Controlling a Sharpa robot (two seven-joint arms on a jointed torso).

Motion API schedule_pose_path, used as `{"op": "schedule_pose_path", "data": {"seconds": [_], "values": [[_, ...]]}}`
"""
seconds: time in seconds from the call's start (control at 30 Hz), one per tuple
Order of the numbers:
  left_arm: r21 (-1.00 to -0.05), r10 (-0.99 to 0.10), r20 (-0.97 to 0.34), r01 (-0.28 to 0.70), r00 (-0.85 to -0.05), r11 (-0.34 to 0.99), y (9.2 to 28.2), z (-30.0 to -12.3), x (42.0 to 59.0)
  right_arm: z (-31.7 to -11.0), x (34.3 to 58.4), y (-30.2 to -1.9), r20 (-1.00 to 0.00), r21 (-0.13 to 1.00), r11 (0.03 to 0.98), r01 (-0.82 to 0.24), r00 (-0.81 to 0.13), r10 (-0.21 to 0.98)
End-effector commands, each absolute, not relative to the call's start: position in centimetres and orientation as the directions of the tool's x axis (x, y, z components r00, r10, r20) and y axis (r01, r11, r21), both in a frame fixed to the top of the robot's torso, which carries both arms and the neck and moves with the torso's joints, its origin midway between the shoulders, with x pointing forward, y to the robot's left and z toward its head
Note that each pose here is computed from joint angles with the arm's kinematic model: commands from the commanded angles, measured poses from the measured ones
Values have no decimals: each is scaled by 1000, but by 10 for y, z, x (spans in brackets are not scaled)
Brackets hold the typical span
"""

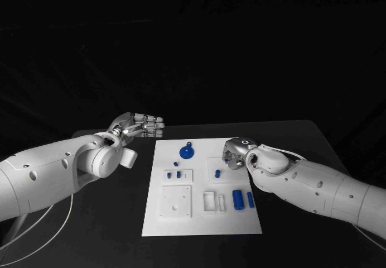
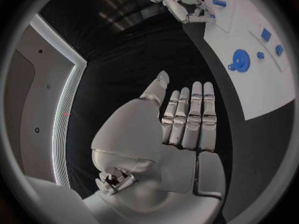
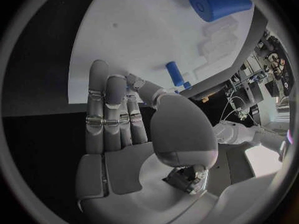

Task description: Assemble the parts on the task board

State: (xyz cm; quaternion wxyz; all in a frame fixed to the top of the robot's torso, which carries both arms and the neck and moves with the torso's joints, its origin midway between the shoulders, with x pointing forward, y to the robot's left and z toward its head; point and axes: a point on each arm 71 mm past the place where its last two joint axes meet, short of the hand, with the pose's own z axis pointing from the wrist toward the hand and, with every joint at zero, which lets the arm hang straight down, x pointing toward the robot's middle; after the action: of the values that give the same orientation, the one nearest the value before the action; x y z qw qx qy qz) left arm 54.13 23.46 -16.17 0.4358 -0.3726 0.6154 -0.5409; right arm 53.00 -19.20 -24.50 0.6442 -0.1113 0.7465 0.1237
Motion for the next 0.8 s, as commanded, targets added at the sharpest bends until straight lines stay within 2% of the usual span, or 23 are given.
{"op": "schedule_pose_path", "data": {"seconds": [0.03, 0.4, 0.8], "values": [[-992, -925, -124, 13, -358, 128, 232, -161, 541, -258, 526, -194, -983, 42, 945, -325, -185, -19], [-991, -922, -122, 4, -367, 130, 231, -162, 543, -242, 534, -195, -973, 168, 935, -313, -203, 107], [-991, -926, -128, 2, -355, 136, 236, -163, 546, -205, 540, -203, -930, 337, 902, -271, -246, 273]]}}
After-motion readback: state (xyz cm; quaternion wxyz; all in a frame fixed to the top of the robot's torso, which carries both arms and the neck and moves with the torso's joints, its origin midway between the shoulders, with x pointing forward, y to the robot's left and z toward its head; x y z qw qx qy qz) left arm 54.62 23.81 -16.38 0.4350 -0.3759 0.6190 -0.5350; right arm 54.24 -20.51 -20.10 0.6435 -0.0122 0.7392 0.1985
